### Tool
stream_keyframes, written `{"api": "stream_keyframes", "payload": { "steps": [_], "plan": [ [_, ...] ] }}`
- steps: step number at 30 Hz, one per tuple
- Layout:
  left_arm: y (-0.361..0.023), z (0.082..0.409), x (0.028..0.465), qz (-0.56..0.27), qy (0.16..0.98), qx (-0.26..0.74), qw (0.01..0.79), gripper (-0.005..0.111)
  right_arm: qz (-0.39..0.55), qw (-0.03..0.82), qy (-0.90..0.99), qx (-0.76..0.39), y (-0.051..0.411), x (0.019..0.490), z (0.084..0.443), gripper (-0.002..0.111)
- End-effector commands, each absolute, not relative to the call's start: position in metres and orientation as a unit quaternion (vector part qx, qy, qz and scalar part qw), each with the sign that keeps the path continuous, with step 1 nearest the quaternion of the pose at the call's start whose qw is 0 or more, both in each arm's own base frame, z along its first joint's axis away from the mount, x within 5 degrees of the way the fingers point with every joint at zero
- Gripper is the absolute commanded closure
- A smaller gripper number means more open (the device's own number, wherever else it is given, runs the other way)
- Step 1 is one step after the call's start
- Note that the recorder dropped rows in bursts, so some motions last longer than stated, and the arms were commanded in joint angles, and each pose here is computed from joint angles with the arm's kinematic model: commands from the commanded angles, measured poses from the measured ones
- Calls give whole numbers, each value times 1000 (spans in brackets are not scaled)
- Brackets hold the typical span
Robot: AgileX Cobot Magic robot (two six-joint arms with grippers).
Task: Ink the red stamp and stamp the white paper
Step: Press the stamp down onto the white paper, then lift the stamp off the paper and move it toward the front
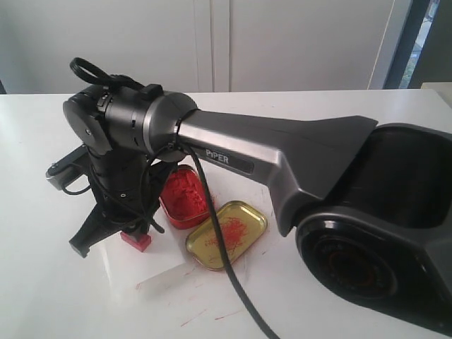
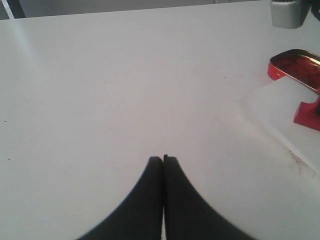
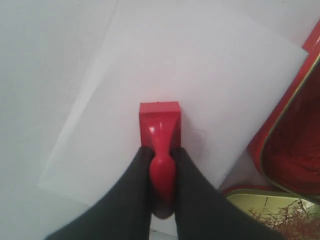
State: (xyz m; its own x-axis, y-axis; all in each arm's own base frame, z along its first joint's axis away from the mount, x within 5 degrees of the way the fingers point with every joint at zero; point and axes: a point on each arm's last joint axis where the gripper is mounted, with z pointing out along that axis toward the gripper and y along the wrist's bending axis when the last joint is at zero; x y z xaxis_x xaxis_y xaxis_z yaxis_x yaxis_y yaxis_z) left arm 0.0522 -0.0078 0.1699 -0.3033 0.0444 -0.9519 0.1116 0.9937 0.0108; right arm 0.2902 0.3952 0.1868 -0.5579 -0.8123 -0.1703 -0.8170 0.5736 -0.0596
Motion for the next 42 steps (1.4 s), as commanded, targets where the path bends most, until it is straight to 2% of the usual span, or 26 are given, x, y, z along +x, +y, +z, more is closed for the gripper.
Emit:
{"api": "stream_keyframes", "payload": {
  "steps": [1, 7, 13, 27, 34, 42],
  "plan": [
    [-8, 171, 53, -30, 807, 44, 588, 107, 8, 87, 883, -461, 394, 292, 183, 108],
    [-8, 171, 53, -30, 807, 44, 588, 107, -27, 101, 876, -470, 391, 297, 180, 108],
    [-8, 171, 53, -30, 807, 44, 588, 107, 24, 75, 875, -477, 397, 289, 180, 108],
    [-8, 171, 53, -30, 807, 44, 588, 107, 5, 85, 873, -479, 394, 292, 181, 108],
    [-8, 171, 53, -30, 807, 44, 588, 107, 34, 117, 874, -471, 389, 289, 221, 108],
    [-8, 171, 53, -30, 807, 44, 588, 107, 187, 108, 866, -452, 376, 284, 273, 108]
  ]
}}
